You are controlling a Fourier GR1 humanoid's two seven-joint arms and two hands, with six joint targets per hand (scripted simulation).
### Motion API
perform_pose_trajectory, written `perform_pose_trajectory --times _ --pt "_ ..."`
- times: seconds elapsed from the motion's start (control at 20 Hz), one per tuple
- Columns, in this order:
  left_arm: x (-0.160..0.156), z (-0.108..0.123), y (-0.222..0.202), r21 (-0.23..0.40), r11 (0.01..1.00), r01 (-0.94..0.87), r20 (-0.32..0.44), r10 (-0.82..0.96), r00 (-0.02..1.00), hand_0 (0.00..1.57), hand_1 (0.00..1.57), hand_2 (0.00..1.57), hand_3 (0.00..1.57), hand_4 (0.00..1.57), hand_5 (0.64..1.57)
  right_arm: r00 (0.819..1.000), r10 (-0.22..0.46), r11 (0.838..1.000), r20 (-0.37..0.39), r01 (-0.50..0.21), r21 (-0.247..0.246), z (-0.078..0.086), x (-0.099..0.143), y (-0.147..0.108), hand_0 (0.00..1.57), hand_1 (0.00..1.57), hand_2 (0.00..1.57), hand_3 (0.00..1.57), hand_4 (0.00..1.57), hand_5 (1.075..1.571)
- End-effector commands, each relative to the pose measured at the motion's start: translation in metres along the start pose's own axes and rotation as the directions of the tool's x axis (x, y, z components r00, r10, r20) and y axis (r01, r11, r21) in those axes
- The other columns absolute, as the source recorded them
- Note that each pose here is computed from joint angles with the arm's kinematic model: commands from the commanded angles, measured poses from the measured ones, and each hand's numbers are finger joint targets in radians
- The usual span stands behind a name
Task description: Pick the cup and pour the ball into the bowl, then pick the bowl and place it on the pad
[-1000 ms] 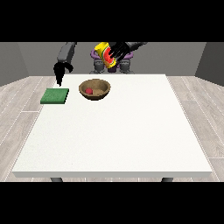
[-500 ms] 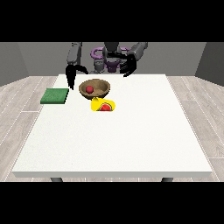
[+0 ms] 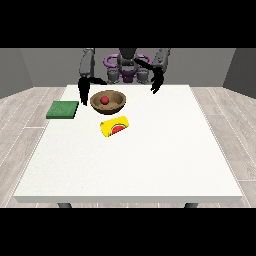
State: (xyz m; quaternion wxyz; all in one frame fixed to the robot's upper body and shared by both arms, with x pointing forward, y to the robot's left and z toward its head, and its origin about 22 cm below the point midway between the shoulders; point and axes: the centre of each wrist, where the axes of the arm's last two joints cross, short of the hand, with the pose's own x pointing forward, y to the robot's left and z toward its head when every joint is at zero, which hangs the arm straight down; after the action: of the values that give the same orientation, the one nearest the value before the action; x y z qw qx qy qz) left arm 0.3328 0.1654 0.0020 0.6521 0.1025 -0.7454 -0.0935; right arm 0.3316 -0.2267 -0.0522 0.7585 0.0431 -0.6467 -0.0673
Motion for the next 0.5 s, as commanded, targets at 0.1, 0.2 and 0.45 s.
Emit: perform_pose_trajectory --times 0.1,0.2,0.45 --pt "0.025 -0.004 0.001 -0.068 0.997 -0.022 0.043 0.025 0.999 0.00 0.00 0.00 0.00 0.00 0.747 1.000 -0.027 0.994 -0.002 0.026 -0.104 0.004 -0.013 -0.039 0.00 0.00 0.00 0.00 0.00 1.570" --pt "0.024 -0.010 0.001 -0.057 0.998 -0.018 0.106 0.024 0.994 0.00 0.00 0.00 0.00 0.00 0.752 0.999 -0.026 0.997 0.031 0.028 -0.072 0.011 -0.035 -0.004 0.00 0.00 0.00 0.00 0.00 1.571" --pt "0.028 -0.006 0.009 -0.074 0.997 -0.010 0.126 0.019 0.992 0.00 0.00 0.00 0.00 0.00 0.748 0.993 -0.109 0.985 -0.036 0.103 -0.140 0.010 -0.045 -0.017 0.00 0.00 0.00 0.00 0.00 1.570"
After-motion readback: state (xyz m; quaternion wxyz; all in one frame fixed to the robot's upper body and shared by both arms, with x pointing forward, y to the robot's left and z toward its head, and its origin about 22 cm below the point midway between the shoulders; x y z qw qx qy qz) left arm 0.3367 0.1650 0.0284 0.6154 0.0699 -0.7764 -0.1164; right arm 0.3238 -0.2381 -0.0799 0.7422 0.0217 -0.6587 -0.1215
